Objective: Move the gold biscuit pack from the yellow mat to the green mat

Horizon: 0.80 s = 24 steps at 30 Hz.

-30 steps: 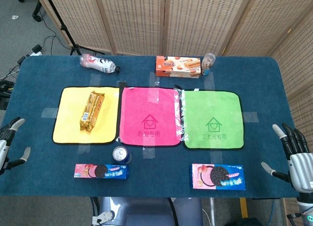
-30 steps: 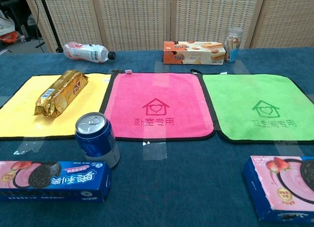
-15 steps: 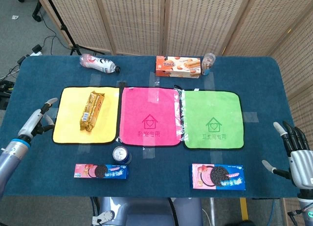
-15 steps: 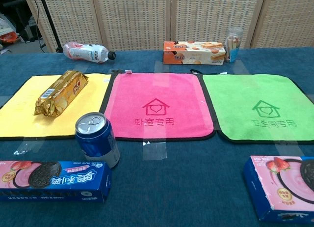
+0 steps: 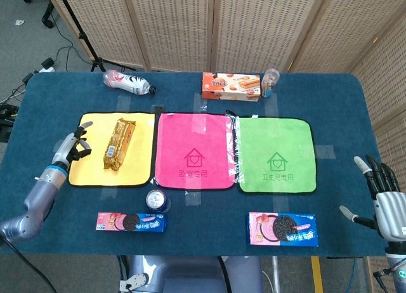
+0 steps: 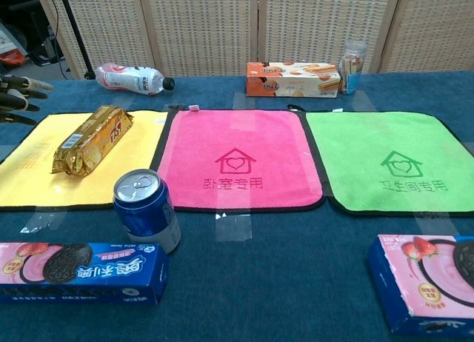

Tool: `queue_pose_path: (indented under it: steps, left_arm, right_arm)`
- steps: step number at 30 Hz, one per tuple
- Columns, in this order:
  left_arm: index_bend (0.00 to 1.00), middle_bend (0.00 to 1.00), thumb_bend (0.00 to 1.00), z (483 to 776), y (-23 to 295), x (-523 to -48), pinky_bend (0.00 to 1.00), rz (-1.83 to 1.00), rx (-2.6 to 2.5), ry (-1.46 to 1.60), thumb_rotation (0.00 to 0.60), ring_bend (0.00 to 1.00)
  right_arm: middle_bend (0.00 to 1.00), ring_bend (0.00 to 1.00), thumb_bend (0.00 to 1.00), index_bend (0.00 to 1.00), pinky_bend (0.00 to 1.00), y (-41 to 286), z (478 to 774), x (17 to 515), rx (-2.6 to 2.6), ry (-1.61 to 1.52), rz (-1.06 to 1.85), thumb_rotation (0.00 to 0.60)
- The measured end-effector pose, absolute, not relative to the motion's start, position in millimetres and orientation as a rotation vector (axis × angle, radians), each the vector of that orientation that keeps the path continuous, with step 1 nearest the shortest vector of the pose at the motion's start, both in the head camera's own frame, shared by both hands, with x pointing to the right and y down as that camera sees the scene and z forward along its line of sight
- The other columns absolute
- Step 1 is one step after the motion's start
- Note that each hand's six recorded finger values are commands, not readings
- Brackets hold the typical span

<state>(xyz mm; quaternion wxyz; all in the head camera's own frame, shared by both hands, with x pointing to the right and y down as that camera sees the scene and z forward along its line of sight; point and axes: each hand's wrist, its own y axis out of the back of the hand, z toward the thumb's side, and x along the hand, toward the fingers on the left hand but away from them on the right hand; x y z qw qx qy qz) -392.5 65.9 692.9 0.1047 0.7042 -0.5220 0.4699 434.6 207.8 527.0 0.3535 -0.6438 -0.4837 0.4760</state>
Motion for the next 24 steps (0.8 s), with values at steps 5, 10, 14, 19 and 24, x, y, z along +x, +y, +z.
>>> queue_pose_path:
  steps: [5, 10, 14, 19, 24]
  left_arm:
    - [0.13, 0.02, 1.00, 705, 64, -375, 0.13, 1.398, 2.039, -1.517, 0.600, 0.03]
    - [0.16, 0.05, 1.00, 713, 65, -361, 0.15, 1.396, 2.023, -1.499, 0.600, 0.05]
    - [0.16, 0.05, 1.00, 720, 67, -347, 0.15, 1.350, 1.996, -1.494, 0.600, 0.05]
    - [0.16, 0.05, 1.00, 726, 68, -322, 0.15, 1.278, 1.978, -1.488, 0.600, 0.05]
    - [0.16, 0.05, 1.00, 727, 68, -290, 0.15, 1.274, 2.031, -1.472, 0.600, 0.05]
  right_arm:
    - [0.00, 0.00, 0.00, 0.00, 0.00, 207, 528, 436, -1.669, -1.252, 1.233, 0.600]
    - [0.00, 0.00, 0.00, 0.00, 0.00, 207, 528, 436, -1.670, -1.253, 1.236, 0.600]
    - [0.00, 0.00, 0.00, 0.00, 0.00, 206, 528, 437, -1.670, -1.255, 1.237, 0.600]
    - [0.00, 0.00, 0.00, 0.00, 0.00, 205, 529, 438, -1.672, -1.258, 1.241, 0.600]
    - [0.00, 0.00, 0.00, 0.00, 0.00, 204, 530, 440, -1.676, -1.265, 1.248, 0.600]
